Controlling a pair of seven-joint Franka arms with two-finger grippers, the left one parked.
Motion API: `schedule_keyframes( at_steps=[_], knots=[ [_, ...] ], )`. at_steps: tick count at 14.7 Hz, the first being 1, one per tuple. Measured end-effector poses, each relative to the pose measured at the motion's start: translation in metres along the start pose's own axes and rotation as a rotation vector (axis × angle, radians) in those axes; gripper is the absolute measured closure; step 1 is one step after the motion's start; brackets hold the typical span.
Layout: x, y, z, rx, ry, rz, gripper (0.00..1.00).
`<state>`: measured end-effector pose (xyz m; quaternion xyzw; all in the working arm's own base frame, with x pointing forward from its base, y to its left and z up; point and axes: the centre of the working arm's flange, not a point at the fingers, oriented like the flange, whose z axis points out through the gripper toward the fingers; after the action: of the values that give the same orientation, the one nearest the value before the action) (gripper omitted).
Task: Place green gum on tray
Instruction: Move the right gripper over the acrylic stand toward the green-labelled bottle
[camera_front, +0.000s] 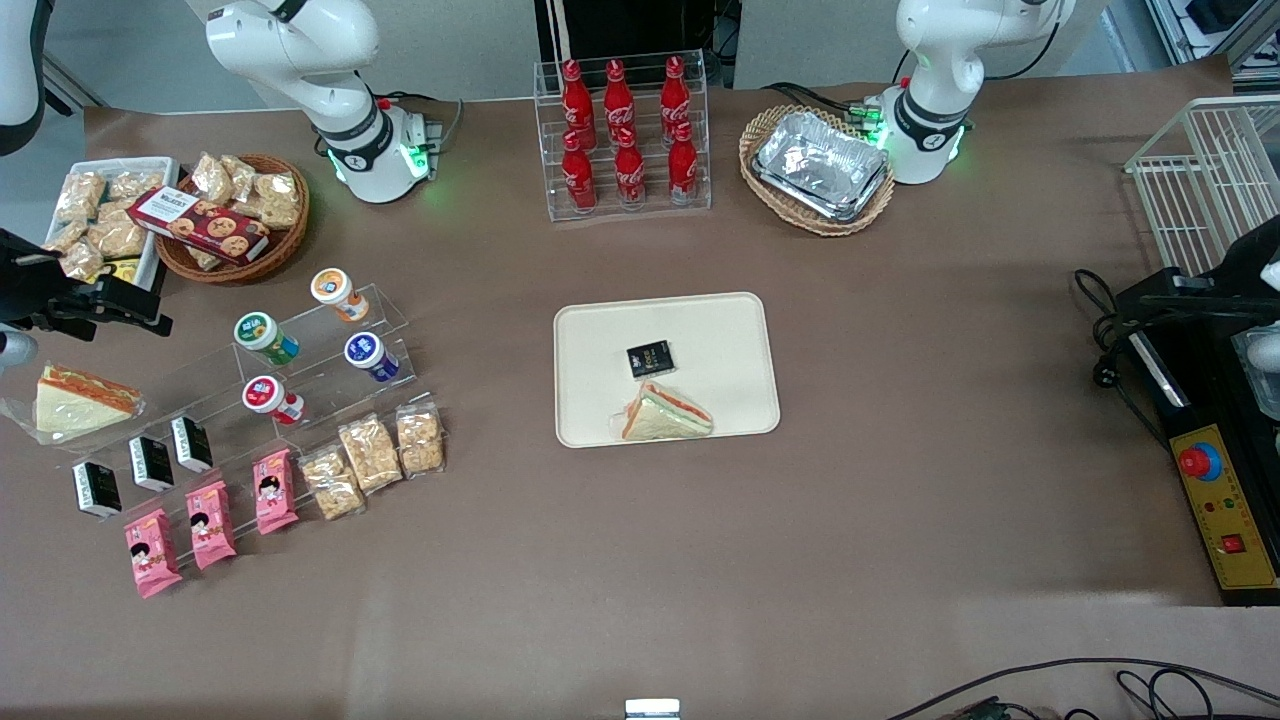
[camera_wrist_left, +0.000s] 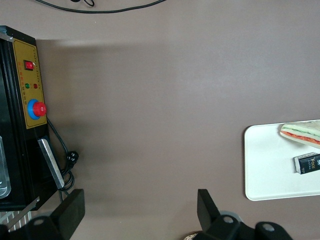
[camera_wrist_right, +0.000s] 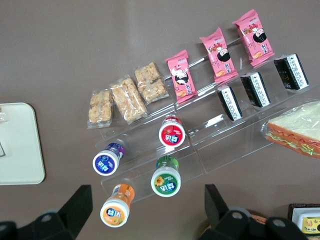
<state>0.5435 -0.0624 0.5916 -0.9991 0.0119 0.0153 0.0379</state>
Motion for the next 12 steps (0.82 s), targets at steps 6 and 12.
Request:
schedule_keyframes(
  at_steps=[6,12],
  knots=[
    [0.001,-0.002,0.0,-0.038,-0.001,-0.014,0.0],
    [-0.033,-0.008,0.015,-0.022,-0.021,-0.057,0.0]
  ],
)
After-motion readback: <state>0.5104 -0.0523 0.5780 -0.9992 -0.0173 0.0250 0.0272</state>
